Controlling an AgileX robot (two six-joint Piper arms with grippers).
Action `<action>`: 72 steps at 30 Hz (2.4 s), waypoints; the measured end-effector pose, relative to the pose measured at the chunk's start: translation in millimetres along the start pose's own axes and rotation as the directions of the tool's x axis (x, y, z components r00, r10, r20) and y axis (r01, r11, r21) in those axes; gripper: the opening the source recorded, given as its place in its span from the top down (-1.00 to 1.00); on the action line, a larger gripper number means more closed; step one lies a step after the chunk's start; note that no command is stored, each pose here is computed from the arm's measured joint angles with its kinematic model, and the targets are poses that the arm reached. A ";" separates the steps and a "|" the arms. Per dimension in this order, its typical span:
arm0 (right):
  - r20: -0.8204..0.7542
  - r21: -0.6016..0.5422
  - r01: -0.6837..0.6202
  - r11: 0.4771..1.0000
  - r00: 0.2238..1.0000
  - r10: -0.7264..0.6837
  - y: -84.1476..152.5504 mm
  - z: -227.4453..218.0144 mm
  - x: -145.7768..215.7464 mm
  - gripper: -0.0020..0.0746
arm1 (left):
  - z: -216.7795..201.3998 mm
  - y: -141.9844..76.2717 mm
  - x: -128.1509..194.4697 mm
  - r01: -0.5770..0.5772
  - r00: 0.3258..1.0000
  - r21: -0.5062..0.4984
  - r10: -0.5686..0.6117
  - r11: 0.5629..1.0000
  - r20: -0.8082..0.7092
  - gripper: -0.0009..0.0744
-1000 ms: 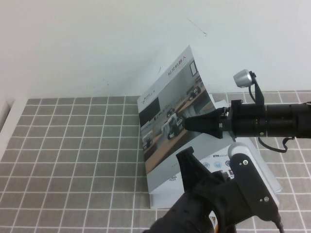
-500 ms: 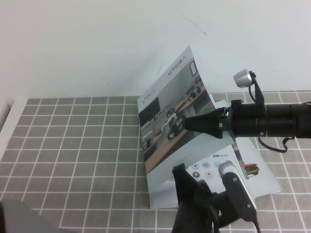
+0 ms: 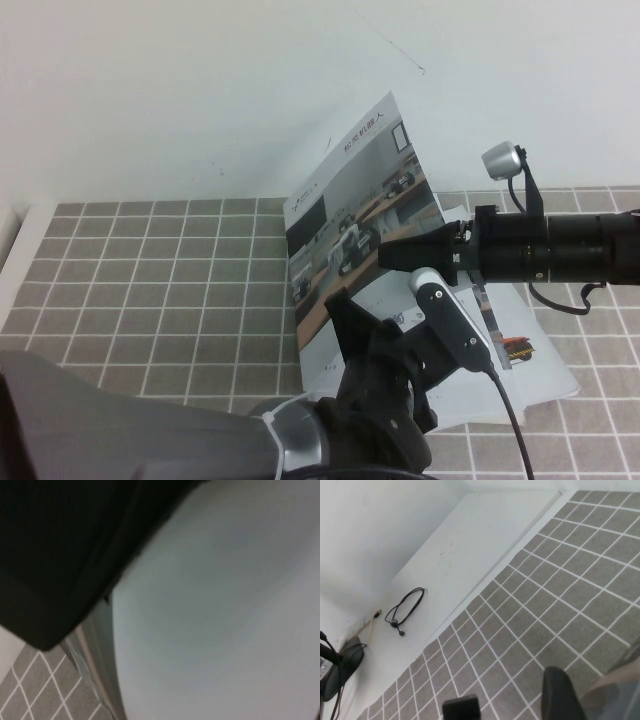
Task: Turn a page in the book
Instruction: Open the closed book
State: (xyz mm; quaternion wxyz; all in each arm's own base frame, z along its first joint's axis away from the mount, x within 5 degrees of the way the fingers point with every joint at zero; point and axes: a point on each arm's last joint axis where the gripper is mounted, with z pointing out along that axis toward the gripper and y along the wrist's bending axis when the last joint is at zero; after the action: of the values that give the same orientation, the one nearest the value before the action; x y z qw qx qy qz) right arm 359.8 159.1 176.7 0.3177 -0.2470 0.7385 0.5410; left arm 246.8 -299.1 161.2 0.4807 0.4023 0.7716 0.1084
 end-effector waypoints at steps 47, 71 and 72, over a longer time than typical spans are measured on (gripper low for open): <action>-0.347 0.418 -0.088 0.904 0.904 0.249 -54.6 -5.4 52.1 0.95 | 16.8 92.7 22.0 0.038 0.987 -0.161 -0.063 0.986 -0.149 0.99; -0.387 0.370 0.063 0.927 0.918 0.092 -33.3 -12.8 33.9 0.95 | 60.0 127.7 98.2 0.350 0.867 0.078 -0.292 0.933 -0.405 0.99; -0.384 0.366 0.079 0.927 0.921 0.073 -29.7 -14.0 29.5 0.95 | 59.9 127.3 99.7 0.350 0.867 0.091 -0.286 0.932 -0.408 0.99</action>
State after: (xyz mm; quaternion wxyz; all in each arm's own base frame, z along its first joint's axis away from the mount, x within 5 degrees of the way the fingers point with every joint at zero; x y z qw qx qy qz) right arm 358.0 136.4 138.9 0.2064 -0.2858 0.8760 0.3293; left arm 340.8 -156.8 135.6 0.2955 0.2776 0.9132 0.0420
